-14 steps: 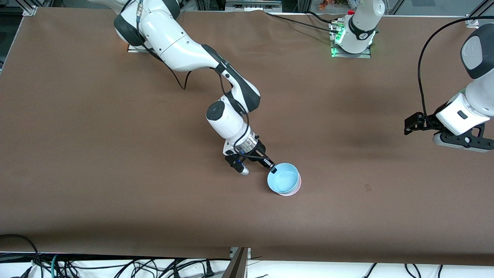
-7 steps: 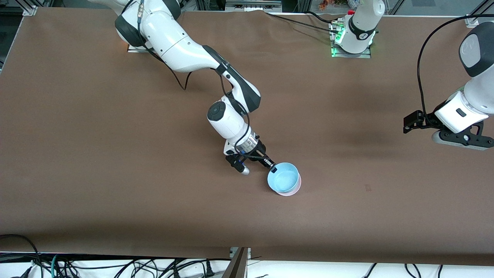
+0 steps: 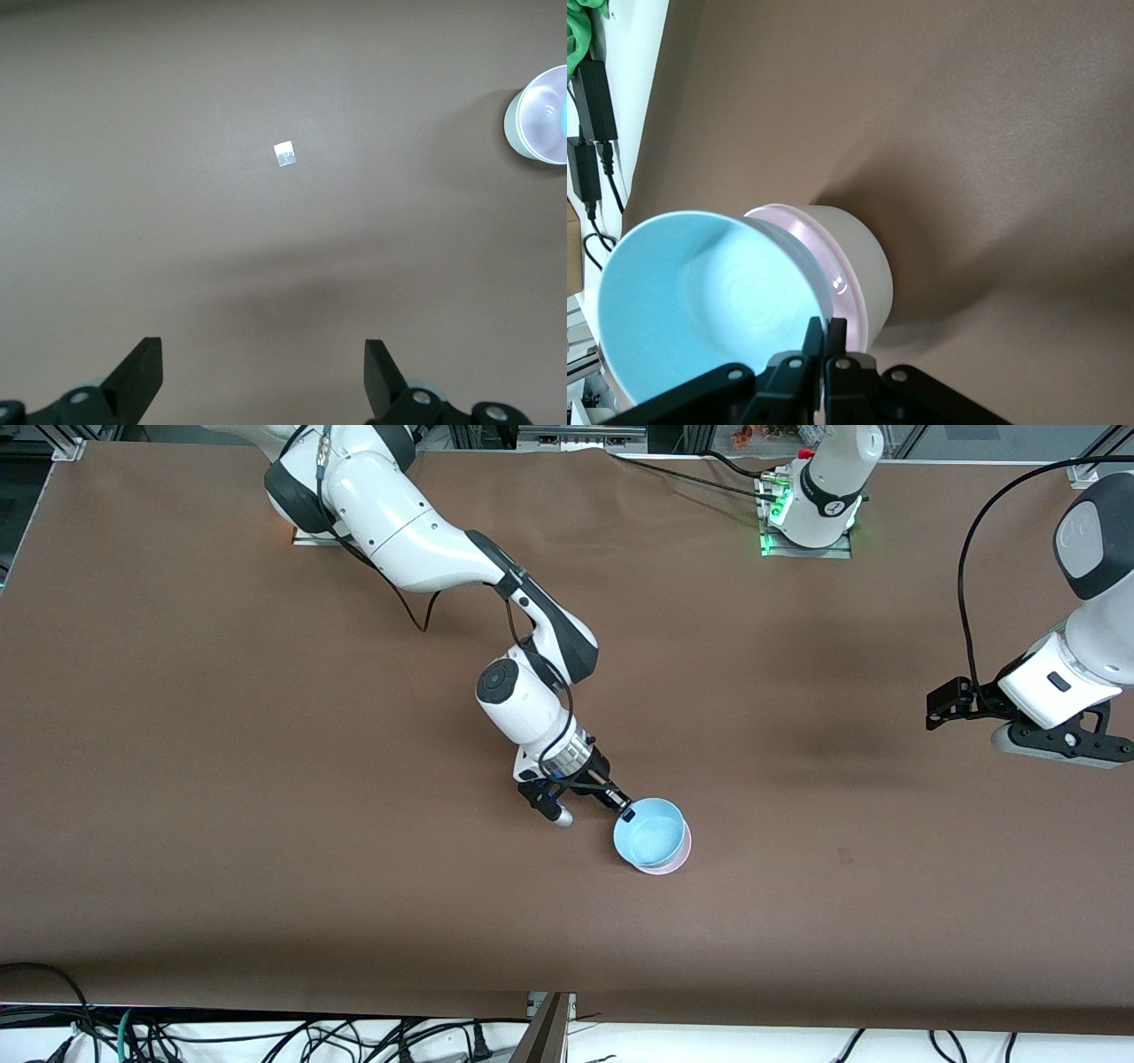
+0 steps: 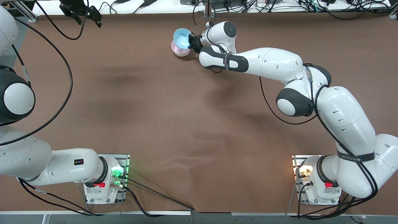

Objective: Stack pink and blue bowls on white bowl
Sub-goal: 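Carry the blue bowl over the pink bowl and lower it in with the right gripper, then open the right gripper to release the blue bowl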

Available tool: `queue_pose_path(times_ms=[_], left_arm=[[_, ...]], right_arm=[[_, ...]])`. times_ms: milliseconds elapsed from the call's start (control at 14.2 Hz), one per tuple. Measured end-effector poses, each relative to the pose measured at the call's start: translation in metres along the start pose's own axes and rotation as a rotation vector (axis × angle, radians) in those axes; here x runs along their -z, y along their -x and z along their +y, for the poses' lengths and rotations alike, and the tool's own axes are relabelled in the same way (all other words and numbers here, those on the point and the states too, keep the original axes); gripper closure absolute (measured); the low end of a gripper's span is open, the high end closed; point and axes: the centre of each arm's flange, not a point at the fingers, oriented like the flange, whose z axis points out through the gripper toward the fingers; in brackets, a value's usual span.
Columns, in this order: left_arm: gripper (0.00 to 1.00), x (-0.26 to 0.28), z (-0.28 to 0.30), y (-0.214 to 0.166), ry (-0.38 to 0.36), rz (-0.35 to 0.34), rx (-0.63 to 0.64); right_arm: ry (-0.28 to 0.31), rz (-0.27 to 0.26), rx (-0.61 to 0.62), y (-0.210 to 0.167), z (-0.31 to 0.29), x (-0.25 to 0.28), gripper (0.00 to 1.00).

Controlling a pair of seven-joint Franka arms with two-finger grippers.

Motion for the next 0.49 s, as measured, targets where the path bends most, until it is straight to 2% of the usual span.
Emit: queue_pose_path(times_ms=[282,423,493], left_arm=[[0.0,-0.0002,0.0,0.0001,0.0,-0.001,0.0],[0.0,-0.0004,0.0,0.0001,0.0,-0.001,0.0],[0.0,-0.0004,0.0,0.0001,0.0,-0.001,0.0]], right_arm=[[0.004,0.0,0.0,-0.0003,0.0026,-0.0023,0.94],[0.003,0.0,0.0,-0.0003,0.0025,-0.0022,0.81],[0.003,0.0,0.0,-0.0003,0.0024,-0.0022,0.81]])
